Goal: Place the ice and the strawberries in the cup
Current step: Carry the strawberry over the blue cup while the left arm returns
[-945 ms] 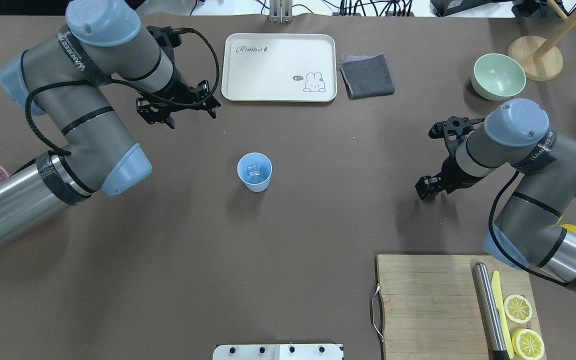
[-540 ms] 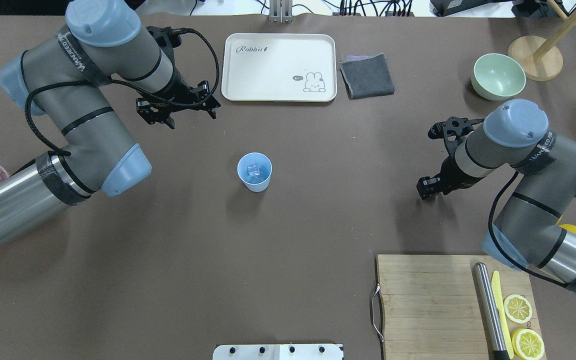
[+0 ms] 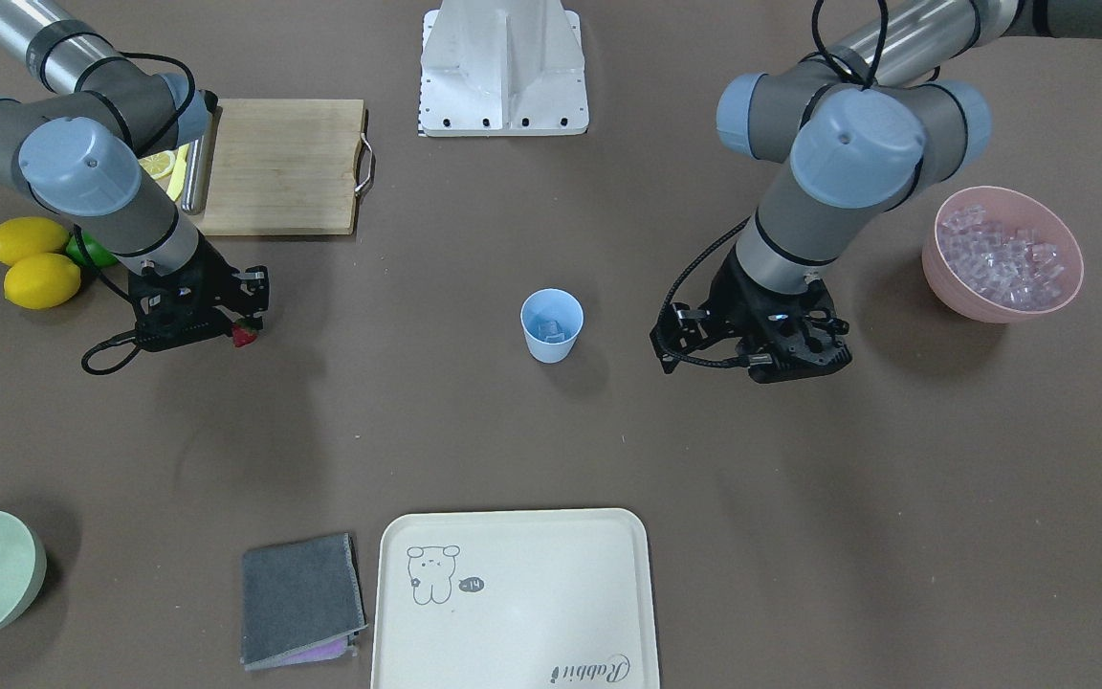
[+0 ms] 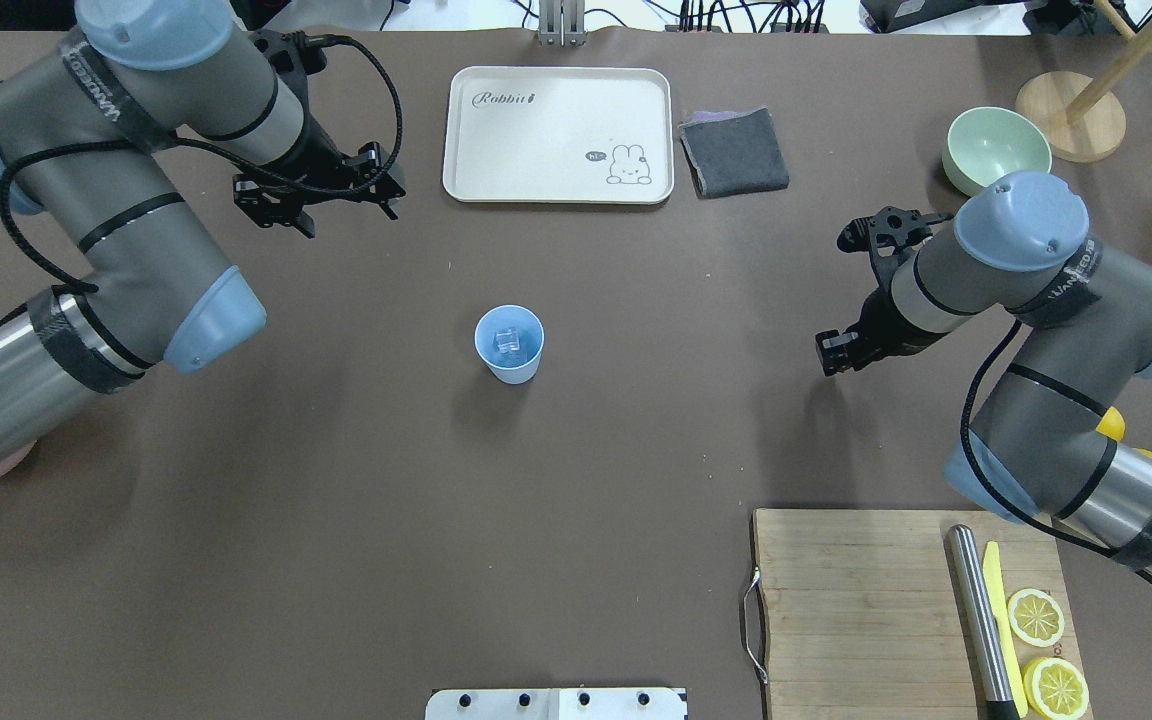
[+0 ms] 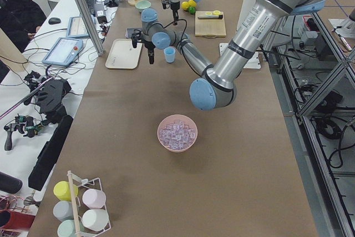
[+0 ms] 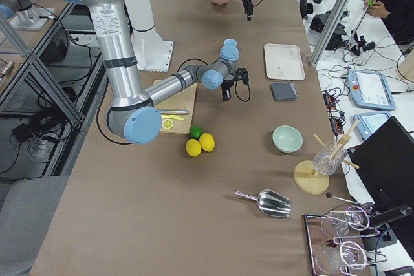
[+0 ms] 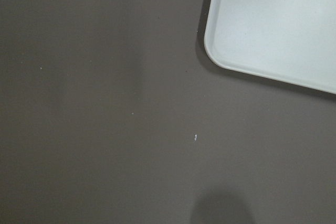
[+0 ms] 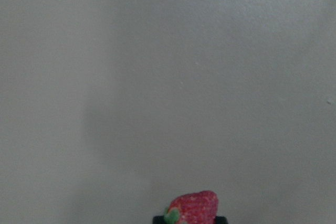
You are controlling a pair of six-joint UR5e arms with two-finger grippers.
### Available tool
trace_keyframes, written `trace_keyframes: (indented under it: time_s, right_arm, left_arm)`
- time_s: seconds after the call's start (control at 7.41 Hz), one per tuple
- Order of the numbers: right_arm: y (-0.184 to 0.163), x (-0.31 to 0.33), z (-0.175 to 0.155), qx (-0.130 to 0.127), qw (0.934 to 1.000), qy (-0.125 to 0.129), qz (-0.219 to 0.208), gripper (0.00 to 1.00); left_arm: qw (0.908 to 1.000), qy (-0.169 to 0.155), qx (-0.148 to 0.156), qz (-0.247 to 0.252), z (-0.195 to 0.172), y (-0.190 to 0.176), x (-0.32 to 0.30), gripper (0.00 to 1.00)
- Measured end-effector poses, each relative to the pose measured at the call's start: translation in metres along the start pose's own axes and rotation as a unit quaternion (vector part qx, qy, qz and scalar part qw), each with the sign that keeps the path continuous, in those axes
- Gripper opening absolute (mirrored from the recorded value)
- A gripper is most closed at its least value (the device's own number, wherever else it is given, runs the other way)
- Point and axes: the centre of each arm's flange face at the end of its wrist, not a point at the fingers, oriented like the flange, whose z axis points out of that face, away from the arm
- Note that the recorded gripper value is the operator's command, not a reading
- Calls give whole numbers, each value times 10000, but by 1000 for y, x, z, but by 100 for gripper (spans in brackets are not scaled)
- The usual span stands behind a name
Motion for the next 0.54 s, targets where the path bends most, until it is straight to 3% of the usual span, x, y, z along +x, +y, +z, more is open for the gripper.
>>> trace_keyframes:
  time_s: [0.41, 0.54]
  right_arm:
    - [-26, -105, -43, 323, 9972, -600, 322, 0]
    - [-31, -153, -52, 349, 9962, -683, 400, 0]
  left_arm:
    - [9969, -295, 34, 724, -21, -27, -128, 96]
    - [9952, -394, 71, 889, -31, -35, -162, 96]
